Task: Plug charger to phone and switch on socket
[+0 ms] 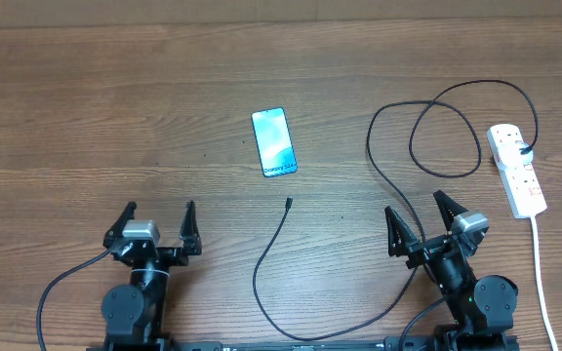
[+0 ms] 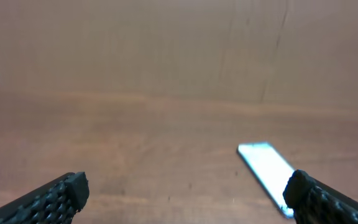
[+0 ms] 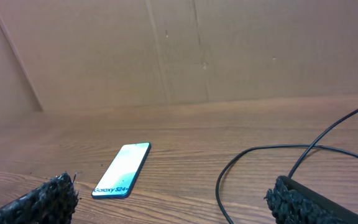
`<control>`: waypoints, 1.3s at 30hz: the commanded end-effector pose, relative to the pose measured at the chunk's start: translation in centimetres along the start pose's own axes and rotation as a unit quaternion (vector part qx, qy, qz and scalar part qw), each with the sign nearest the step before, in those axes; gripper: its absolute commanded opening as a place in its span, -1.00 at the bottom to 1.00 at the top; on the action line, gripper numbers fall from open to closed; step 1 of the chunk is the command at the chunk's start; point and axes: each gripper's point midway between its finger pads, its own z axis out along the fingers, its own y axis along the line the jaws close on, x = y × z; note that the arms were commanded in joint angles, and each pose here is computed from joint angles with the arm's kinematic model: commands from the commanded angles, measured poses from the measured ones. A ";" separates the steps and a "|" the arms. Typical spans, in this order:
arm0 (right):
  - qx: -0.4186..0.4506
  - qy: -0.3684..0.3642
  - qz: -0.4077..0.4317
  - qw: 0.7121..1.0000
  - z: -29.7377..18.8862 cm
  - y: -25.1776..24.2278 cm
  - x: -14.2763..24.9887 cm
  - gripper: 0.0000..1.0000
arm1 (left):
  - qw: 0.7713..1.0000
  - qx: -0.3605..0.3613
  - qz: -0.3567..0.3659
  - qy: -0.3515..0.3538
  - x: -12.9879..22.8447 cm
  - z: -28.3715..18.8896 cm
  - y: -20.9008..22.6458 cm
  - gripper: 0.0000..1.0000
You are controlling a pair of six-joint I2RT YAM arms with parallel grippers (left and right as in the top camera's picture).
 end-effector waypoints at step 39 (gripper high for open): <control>-0.003 -0.002 0.001 1.000 0.0 0.1 0.1 1.00 | 0.921 0.112 -0.058 0.368 -21.4 -5.5 -7.7 1.00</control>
